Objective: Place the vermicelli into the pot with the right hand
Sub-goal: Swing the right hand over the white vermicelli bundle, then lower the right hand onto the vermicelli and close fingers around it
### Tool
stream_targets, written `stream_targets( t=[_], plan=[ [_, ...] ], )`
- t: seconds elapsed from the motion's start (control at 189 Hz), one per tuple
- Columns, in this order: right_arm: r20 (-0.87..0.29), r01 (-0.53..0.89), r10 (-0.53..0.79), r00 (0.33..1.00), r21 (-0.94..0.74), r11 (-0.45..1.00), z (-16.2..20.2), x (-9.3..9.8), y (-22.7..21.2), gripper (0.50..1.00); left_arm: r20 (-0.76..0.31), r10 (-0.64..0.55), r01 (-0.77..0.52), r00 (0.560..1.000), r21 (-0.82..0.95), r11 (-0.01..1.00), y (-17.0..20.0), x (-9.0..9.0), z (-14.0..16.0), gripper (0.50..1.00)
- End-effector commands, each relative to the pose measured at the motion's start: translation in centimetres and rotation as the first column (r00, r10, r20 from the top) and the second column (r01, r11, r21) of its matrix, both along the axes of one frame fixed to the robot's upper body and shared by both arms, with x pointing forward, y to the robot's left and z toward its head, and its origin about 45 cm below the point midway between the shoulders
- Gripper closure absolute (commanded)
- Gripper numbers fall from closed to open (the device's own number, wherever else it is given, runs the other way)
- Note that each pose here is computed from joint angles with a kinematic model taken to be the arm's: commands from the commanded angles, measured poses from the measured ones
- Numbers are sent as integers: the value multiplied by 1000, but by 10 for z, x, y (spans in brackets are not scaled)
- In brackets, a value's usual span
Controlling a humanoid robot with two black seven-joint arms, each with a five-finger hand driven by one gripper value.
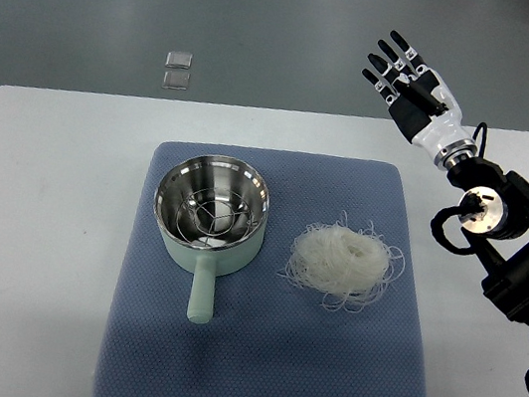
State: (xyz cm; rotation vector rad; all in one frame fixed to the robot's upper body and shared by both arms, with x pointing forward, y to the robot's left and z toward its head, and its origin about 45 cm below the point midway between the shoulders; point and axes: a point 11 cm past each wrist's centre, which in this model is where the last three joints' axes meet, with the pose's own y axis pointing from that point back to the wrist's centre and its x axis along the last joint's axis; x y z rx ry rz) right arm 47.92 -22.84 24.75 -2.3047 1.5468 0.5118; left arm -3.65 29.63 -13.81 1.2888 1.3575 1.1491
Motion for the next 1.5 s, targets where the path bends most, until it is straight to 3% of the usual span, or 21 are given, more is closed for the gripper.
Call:
stream_targets(
  t=[0.0, 0.111, 0.18, 0.265, 0.307, 0.45, 0.551, 0.72, 0.848, 1.044, 1.213, 1.494],
  plan=[
    [66, -95, 112, 992, -217, 972, 28, 9, 14, 568, 0, -1, 1, 1000, -3, 1000, 0, 0, 0, 500],
    [17, -252, 310, 950, -543, 801, 45, 11, 23, 568, 1, 1, -1, 1000, -9, 1000, -1, 0, 0, 500],
    [-85, -367, 451, 888, -721, 588, 54, 8, 33, 568, 1, 1, -1, 1000, -10, 1000, -1, 0, 0, 500],
    [-178, -407, 532, 828, -843, 352, 74, 7, 41, 568, 0, -1, 1, 1000, -12, 1000, -1, 0, 0, 500],
    [-220, -417, 551, 805, -871, 262, 79, 6, 44, 568, 0, -2, 2, 1000, -14, 1000, -2, 0, 0, 500],
    [-453, -388, 527, 719, -891, -237, 95, -2, 65, 568, 0, -7, 7, 1000, -27, 1000, -6, 0, 0, 500],
    [-526, -344, 486, 698, -841, -418, 98, -7, 80, 568, 1, -10, 10, 1000, -30, 999, -7, 0, 0, 500],
    [-577, -325, 469, 669, -794, -514, 94, -14, 101, 568, 5, -16, 16, 1000, -33, 999, -8, 3, 0, 500],
    [-595, -388, 470, 652, -794, -467, 85, -20, 101, 568, 11, -26, 26, 1000, -50, 998, -13, 6, 0, 500],
    [-639, -465, 491, 592, -769, -439, 70, -41, 99, 568, 14, -28, 29, 1000, -77, 997, -21, 7, 1, 500],
    [-709, -452, 472, 523, -701, -552, 50, -63, 93, 568, 13, -28, 28, 1000, -65, 997, -18, 7, 1, 500],
    [-696, -386, 429, 576, -694, -608, 43, -64, 81, 570, 13, -23, 24, 1000, -67, 997, -18, 7, 1, 500]
  ],
)
